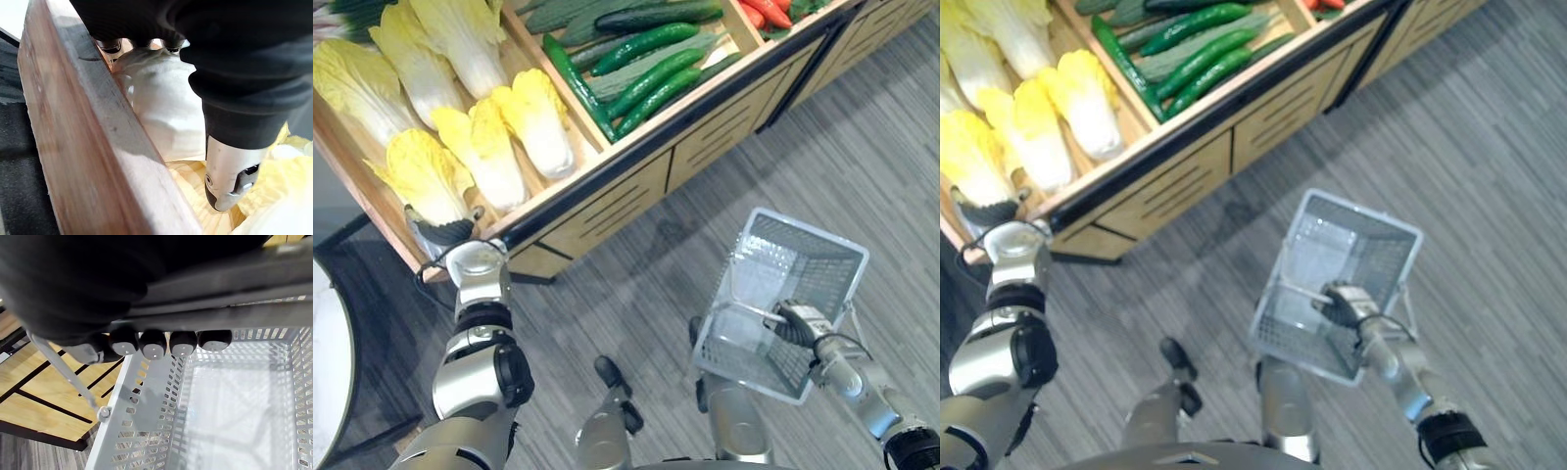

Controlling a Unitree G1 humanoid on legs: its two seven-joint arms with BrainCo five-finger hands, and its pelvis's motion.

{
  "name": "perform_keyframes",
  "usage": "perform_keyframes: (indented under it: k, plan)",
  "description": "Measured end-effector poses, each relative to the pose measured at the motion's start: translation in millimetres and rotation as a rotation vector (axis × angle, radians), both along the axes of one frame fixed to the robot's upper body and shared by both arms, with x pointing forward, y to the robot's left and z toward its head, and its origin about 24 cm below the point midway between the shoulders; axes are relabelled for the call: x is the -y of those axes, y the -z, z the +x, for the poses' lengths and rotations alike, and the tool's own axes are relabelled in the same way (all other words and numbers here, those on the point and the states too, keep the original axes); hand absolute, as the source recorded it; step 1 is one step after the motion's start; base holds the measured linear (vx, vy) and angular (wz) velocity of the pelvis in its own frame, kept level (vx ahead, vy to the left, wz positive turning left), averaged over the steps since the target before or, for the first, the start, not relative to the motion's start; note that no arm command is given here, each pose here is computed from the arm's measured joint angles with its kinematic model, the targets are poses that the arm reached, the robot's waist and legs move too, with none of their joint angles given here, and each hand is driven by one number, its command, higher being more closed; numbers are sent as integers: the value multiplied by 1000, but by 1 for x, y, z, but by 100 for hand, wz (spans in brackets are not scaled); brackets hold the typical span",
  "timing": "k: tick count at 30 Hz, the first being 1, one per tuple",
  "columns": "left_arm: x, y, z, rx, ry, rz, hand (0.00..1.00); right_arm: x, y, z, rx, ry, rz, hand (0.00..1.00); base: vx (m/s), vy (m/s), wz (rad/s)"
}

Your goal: Pick vegetable in the basket

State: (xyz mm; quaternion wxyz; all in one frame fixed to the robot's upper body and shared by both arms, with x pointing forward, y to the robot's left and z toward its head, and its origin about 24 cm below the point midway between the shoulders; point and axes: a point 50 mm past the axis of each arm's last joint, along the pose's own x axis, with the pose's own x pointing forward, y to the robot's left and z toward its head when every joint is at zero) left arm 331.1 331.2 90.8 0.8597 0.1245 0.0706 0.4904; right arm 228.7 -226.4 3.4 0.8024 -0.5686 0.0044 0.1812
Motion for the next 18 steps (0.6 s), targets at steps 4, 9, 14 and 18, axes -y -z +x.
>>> perform_keyframes:
  k: [4, 9, 14, 18]
  plan:
    - [-1, 0, 0, -27, 2, 27, 100, -7, -4, 2, 18, -31, 4, 100, 14, -9, -5]
    - [-1, 4, 0, -53, 39, 18, 100, -17, -8, 4, 33, -74, 13, 100, 0, 0, 0]
    - [2, 12, 0, -81, 72, -7, 100, -22, -10, 2, 40, -97, 22, 100, 0, 0, 0]
    - [6, 28, -4, -92, 72, -80, 100, -21, -5, -3, 16, -93, 23, 100, 42, -17, 2]
